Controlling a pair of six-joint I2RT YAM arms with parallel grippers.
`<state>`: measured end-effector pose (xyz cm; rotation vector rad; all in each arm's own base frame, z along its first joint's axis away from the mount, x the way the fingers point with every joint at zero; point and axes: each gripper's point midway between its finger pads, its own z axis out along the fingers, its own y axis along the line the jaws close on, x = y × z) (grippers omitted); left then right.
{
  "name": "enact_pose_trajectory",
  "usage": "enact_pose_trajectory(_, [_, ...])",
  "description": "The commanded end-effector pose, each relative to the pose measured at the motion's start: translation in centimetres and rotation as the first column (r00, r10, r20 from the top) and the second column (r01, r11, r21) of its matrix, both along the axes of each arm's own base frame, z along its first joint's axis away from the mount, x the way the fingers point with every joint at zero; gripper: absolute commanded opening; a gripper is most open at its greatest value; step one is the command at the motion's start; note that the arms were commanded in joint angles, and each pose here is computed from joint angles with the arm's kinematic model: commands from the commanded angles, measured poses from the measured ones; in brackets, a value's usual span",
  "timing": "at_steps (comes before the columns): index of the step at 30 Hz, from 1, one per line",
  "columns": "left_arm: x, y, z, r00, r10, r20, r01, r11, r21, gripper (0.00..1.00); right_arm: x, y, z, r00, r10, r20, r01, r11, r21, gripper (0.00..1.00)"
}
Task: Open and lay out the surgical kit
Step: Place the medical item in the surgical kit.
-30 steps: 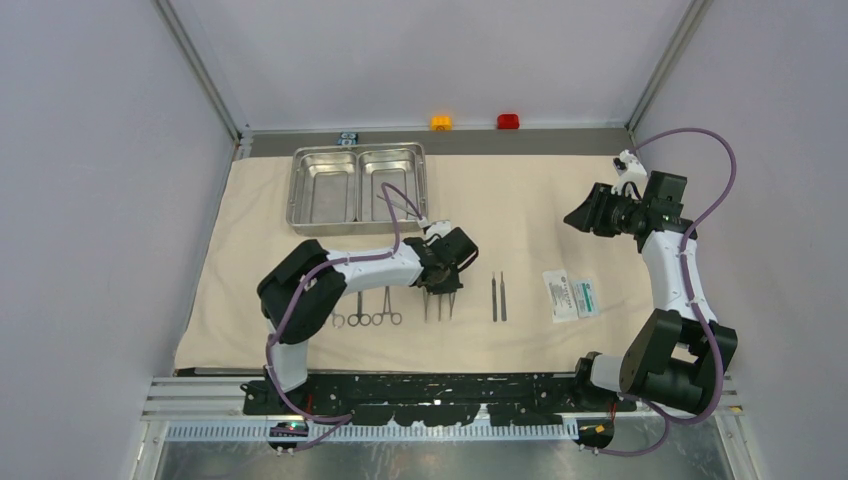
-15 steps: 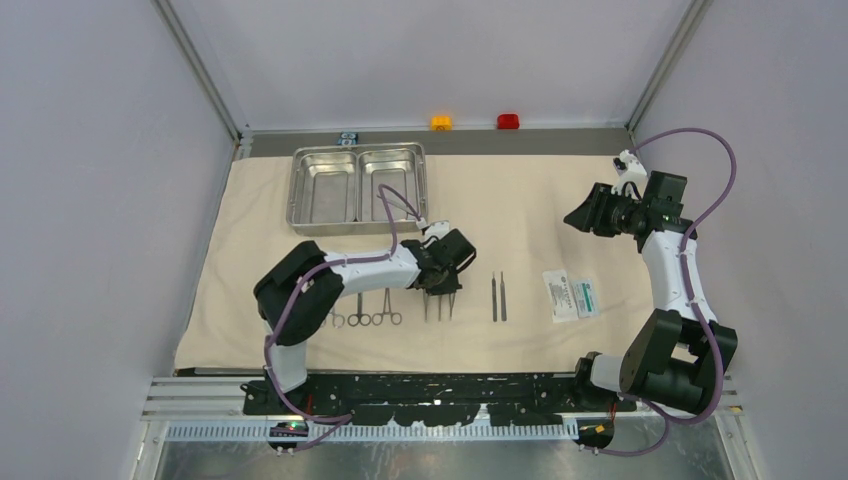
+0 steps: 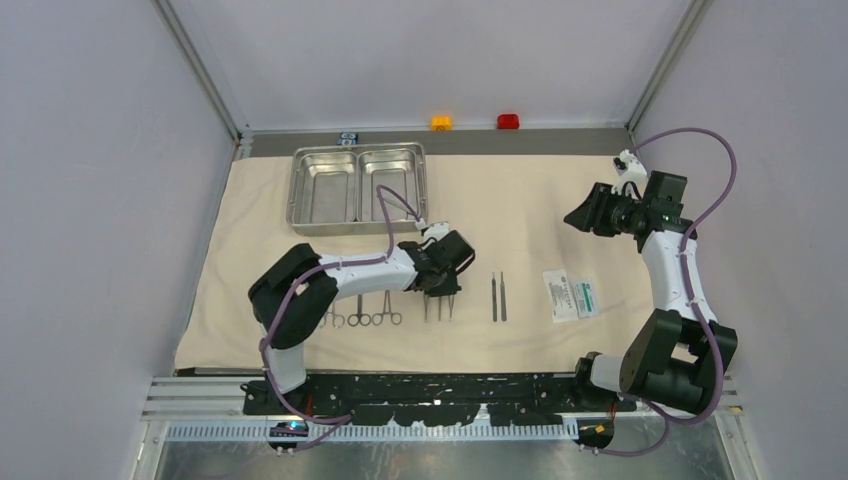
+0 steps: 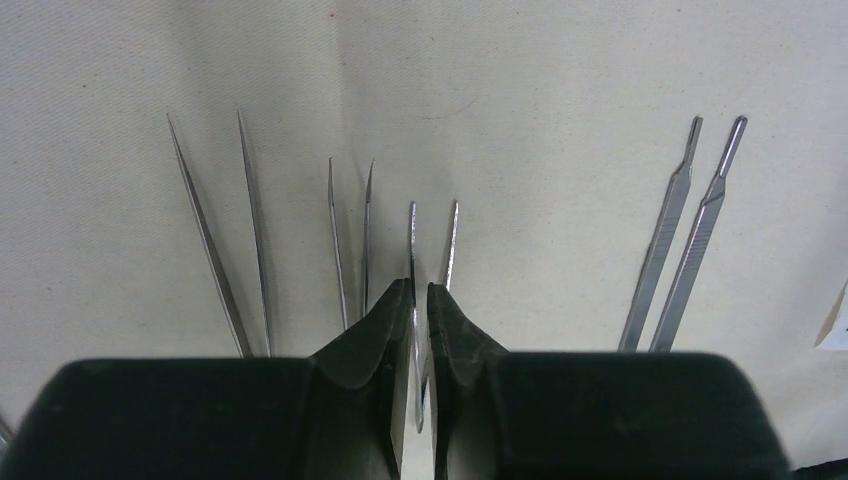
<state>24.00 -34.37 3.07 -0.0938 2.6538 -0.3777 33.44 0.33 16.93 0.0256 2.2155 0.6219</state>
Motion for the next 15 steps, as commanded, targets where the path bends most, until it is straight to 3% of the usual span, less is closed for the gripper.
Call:
enact_pose_trajectory(1, [0.4, -0.6, 2.4, 0.999, -0.012, 0.051, 0.014, 0.999, -0.048, 0.14, 0.4, -0.2, 1.1, 0.998, -0.002, 0.059, 0.003, 1.0, -0.021, 0.45])
enact_pose_trajectory(6, [0.7, -0.9, 4.1, 0.995, -0.038, 0.089, 0.044, 0.997, -0.066, 0.19, 0.4, -0.3, 1.0, 0.998, -0.003, 0.058, 0.004, 1.0, -0.021, 0.45])
enact_pose_trajectory(15, [4.3, -1.1, 10.3, 0.957, -0.126, 0.262, 0.143, 0.989, -0.045, 0.38, 0.4, -0.1, 1.6, 0.997, -0.001, 0.072, 0.002, 1.0, -0.015, 0.45])
